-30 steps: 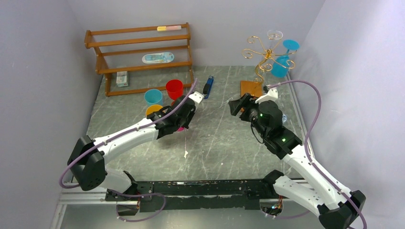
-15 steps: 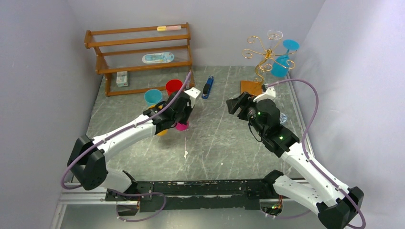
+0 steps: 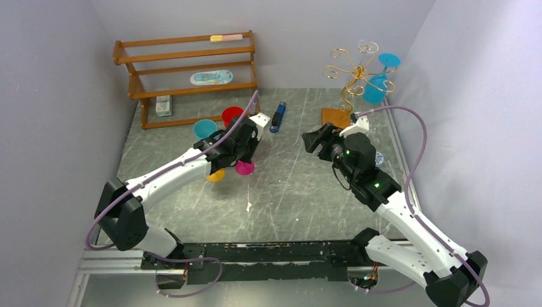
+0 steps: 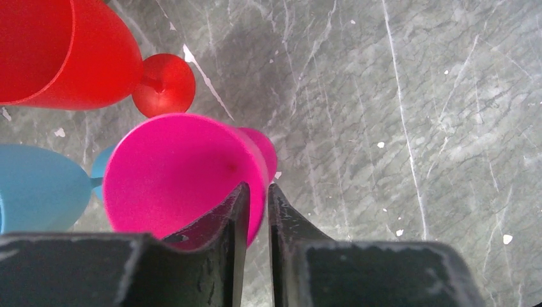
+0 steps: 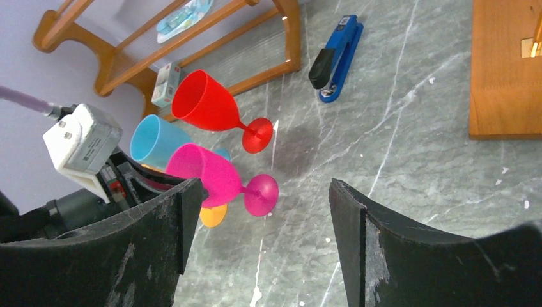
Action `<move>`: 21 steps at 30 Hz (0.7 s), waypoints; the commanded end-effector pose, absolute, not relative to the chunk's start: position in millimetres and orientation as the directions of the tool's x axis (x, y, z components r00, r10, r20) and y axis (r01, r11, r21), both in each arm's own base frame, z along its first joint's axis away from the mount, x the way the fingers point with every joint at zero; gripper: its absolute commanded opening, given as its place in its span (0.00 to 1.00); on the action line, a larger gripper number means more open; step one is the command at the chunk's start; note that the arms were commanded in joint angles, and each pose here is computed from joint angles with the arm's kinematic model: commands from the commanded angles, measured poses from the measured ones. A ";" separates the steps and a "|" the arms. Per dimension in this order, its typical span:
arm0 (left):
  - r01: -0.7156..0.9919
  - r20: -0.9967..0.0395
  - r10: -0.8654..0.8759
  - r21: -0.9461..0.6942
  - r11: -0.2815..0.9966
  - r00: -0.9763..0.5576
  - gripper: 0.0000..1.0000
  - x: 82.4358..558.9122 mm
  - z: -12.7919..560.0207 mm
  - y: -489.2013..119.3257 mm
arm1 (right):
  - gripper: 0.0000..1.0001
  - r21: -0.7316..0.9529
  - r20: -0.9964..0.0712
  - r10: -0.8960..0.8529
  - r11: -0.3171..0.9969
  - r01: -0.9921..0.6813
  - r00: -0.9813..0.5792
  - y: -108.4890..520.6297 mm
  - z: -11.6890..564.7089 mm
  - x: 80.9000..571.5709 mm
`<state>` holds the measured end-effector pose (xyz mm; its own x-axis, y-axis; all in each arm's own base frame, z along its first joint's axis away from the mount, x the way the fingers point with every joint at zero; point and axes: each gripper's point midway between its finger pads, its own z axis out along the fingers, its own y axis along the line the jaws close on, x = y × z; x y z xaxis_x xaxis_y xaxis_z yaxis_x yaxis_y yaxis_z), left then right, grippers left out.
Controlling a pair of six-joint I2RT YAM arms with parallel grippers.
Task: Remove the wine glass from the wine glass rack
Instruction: Place the wine glass at the center of the board.
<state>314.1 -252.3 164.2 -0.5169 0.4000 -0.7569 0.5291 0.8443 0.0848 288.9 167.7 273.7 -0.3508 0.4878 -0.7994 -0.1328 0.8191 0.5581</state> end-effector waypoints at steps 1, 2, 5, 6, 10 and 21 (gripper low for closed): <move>0.530 -0.749 0.404 0.084 0.844 -0.525 0.23 318.1 168.5 -253.2 | 0.77 0.575 -0.803 0.513 0.801 -0.166 -0.304 166.4 294.9 288.6; 0.523 -0.746 0.405 0.089 0.848 -0.529 0.23 319.0 167.4 -251.9 | 0.77 0.574 -0.803 0.513 0.802 -0.163 -0.302 165.6 295.2 288.9; 0.514 -0.735 0.413 0.102 0.852 -0.537 0.22 319.7 165.5 -249.3 | 0.77 0.577 -0.800 0.513 0.800 -0.164 -0.311 167.6 293.8 288.9; 0.516 -0.735 0.415 0.103 0.850 -0.537 0.22 319.6 166.0 -249.3 | 0.77 0.577 -0.799 0.512 0.800 -0.166 -0.315 168.3 293.0 288.8; 0.519 -0.729 0.430 0.120 0.846 -0.533 0.12 320.5 165.8 -246.6 | 0.77 0.577 -0.797 0.509 0.801 -0.159 -0.326 168.8 290.4 288.6; 0.535 -0.706 0.467 0.148 0.832 -0.532 0.06 322.6 162.4 -246.4 | 0.77 0.589 -0.790 0.525 0.794 -0.153 -0.315 166.1 293.7 287.0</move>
